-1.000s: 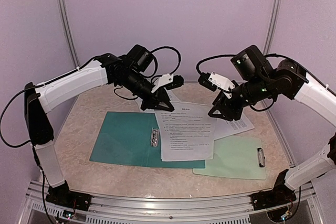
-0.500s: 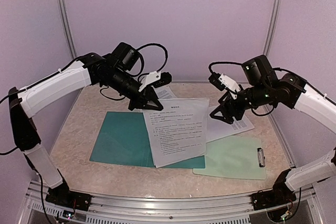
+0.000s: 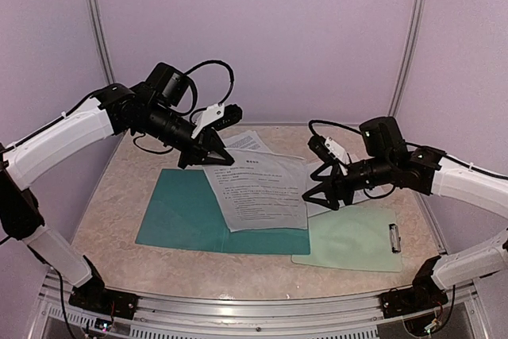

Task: Put the files into the folder
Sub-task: Pass from the left arm to the right

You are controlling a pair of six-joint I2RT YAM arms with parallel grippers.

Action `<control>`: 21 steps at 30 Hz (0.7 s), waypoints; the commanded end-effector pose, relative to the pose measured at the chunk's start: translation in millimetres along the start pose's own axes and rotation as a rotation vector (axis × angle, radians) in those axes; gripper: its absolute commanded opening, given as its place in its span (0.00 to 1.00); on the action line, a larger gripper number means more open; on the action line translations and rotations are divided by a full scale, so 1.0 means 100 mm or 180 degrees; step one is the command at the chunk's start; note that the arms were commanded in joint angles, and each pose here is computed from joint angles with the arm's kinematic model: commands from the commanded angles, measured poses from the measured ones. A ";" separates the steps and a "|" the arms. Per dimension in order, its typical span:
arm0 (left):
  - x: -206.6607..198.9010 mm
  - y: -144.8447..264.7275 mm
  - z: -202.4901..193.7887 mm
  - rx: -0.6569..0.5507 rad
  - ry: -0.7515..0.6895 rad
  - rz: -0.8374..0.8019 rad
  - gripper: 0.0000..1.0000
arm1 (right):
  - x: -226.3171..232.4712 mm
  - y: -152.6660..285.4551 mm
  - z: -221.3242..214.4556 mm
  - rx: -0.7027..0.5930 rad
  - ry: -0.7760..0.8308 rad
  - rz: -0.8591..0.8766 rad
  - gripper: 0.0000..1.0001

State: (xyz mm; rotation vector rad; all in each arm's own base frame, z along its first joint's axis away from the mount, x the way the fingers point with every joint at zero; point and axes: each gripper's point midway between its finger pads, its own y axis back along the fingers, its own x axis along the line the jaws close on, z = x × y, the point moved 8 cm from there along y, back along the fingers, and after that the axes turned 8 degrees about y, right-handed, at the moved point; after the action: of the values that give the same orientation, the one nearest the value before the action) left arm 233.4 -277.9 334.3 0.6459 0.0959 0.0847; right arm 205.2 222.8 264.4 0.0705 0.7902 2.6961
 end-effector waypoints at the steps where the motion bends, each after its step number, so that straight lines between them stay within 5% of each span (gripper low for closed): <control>1: 0.01 -0.03 -0.01 -0.0031 0.0037 -0.0016 0.00 | -0.02 -0.08 0.05 -0.0368 0.0130 0.0092 0.74; 10: 0.07 -0.04 -0.01 -0.0029 0.0153 -0.0053 0.00 | -0.06 -0.29 -0.02 -0.0480 0.0240 0.0250 0.65; 21: 0.15 -0.02 -0.01 -0.0100 0.0293 -0.0141 0.00 | -0.07 -0.36 -0.01 -0.0762 0.0357 0.0415 0.37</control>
State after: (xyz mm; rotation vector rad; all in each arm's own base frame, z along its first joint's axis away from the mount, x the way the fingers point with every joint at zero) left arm 244.3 -274.8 328.0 0.6335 0.1778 0.0903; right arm 218.5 248.3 249.5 -0.0659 0.5518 2.8866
